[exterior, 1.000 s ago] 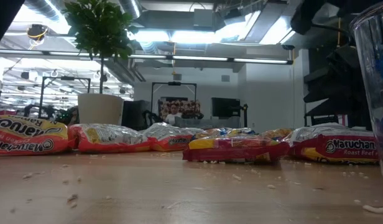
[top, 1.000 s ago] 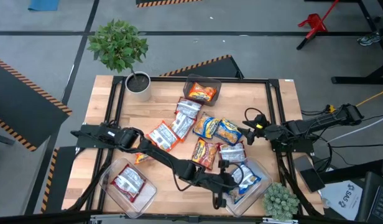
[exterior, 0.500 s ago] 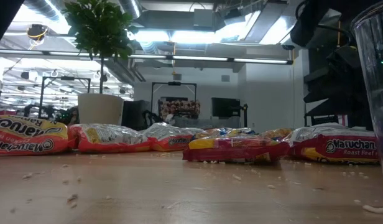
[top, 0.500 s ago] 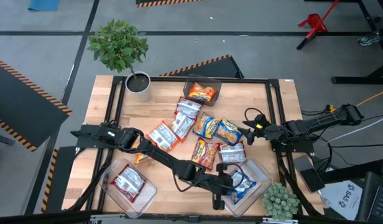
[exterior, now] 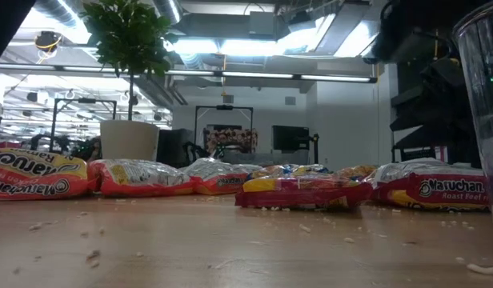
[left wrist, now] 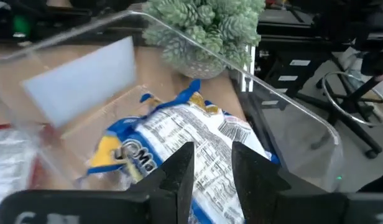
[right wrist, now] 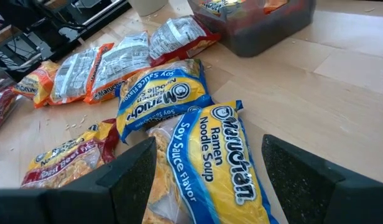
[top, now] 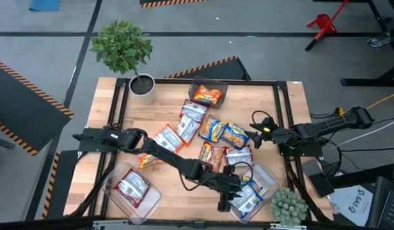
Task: Sort Maruchan noodles
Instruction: Put the blue noodle pack into the right transparent bin
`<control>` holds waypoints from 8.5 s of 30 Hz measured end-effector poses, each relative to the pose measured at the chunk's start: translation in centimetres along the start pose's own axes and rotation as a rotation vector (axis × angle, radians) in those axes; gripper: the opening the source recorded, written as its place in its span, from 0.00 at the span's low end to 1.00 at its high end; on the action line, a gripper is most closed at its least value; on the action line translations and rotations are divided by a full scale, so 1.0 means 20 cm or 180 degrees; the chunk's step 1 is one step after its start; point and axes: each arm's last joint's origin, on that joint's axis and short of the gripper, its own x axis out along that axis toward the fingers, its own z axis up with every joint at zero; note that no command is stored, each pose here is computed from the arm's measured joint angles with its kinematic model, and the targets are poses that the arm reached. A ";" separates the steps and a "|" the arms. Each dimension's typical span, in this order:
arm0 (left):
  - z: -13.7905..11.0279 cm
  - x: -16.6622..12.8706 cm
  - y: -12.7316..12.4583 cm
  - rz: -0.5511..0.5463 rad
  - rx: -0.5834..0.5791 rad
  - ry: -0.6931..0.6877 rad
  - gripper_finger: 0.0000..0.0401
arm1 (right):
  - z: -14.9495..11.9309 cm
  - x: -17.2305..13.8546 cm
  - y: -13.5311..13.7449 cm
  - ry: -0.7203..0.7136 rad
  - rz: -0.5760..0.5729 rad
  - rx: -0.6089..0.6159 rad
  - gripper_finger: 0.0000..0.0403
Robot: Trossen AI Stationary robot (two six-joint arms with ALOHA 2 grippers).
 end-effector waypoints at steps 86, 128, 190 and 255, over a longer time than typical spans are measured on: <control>-0.33 -0.88 0.73 0.0814 0.0746 0.0583 0.29 | 0.63 0.56 0.19 0.1397 0.0458 0.0190 0.70; -0.71 -0.51 0.86 0.2109 0.1437 0.1476 0.68 | 0.61 0.55 0.18 0.1522 0.0378 0.0237 0.70; 0.21 -0.48 -0.08 0.2289 0.0960 -0.0380 0.00 | 0.71 -0.27 0.06 0.0455 -0.0563 0.0611 0.70; -0.09 0.01 -0.47 0.1364 0.1021 -0.0068 0.07 | 0.58 -0.46 -0.05 0.0773 -0.1033 0.0838 0.70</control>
